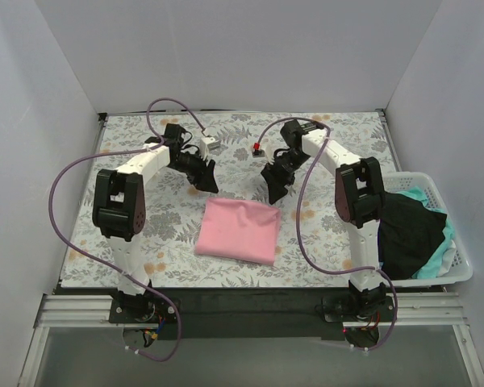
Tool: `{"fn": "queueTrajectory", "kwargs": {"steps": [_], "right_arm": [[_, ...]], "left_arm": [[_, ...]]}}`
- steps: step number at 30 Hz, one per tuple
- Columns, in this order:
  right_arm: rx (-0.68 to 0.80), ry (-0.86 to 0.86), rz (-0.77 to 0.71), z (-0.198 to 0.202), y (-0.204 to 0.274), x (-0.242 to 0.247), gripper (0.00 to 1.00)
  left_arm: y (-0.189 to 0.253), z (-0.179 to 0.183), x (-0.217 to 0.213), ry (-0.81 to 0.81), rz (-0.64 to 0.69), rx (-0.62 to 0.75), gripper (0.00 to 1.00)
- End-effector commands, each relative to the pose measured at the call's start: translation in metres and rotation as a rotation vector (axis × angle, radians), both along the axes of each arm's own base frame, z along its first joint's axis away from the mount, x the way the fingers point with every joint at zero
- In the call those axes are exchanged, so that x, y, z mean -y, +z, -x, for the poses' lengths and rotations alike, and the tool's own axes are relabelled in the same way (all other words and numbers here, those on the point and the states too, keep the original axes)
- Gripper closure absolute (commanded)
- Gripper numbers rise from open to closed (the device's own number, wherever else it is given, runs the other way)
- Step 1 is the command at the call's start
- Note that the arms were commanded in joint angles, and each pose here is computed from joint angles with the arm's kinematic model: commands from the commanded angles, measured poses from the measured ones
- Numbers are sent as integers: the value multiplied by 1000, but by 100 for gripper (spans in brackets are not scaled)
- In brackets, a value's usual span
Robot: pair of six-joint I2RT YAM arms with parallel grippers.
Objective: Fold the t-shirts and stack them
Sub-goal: Neatly place the folded tshirt to the corner
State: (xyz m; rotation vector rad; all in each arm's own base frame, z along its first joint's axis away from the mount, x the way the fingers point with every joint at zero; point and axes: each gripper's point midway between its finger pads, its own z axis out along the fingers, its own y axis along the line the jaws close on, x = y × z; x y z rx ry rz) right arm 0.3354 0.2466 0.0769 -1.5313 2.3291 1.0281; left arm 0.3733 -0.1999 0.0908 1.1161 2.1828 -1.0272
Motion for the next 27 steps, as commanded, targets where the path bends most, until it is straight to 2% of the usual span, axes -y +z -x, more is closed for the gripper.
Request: {"fn": "queueTrajectory", "kwargs": {"steps": [1, 9, 13, 16, 17, 19, 20, 21, 22, 23, 24, 25, 27], "right_arm": [[-47, 45, -28, 21, 10, -2, 21], [-89, 106, -21, 47, 5, 2, 20], [-102, 115, -2, 50, -2, 3, 25], [-96, 118, 5, 49, -3, 3, 37], [-93, 116, 9, 49, -3, 4, 45], [-69, 118, 3, 47, 5, 4, 55], [-62, 118, 3, 47, 7, 4, 65], [-55, 118, 2, 46, 10, 4, 71], [-40, 119, 1, 46, 15, 5, 79], [-30, 119, 0, 45, 18, 5, 94], [-30, 119, 5, 46, 21, 5, 99], [-19, 116, 12, 45, 24, 7, 99], [-16, 114, 21, 46, 30, 11, 99]], "left_arm": [[16, 11, -2, -23, 22, -60, 48], [-3, 22, -7, -67, -6, -128, 47], [-10, 25, -9, -67, -13, -138, 47], [-16, 24, -10, -69, -22, -138, 47], [-17, 23, -10, -71, -24, -137, 47], [-17, 23, -10, -77, -23, -139, 51], [-17, 22, -10, -87, -22, -132, 54], [-16, 24, -10, -92, -21, -141, 57], [-16, 24, -10, -98, -21, -145, 67], [-16, 25, -10, -110, -21, -141, 71], [-15, 28, -11, -115, -21, -158, 76], [-12, 27, -10, -117, -21, -152, 85], [-9, 27, -10, -118, -21, -150, 91]]}}
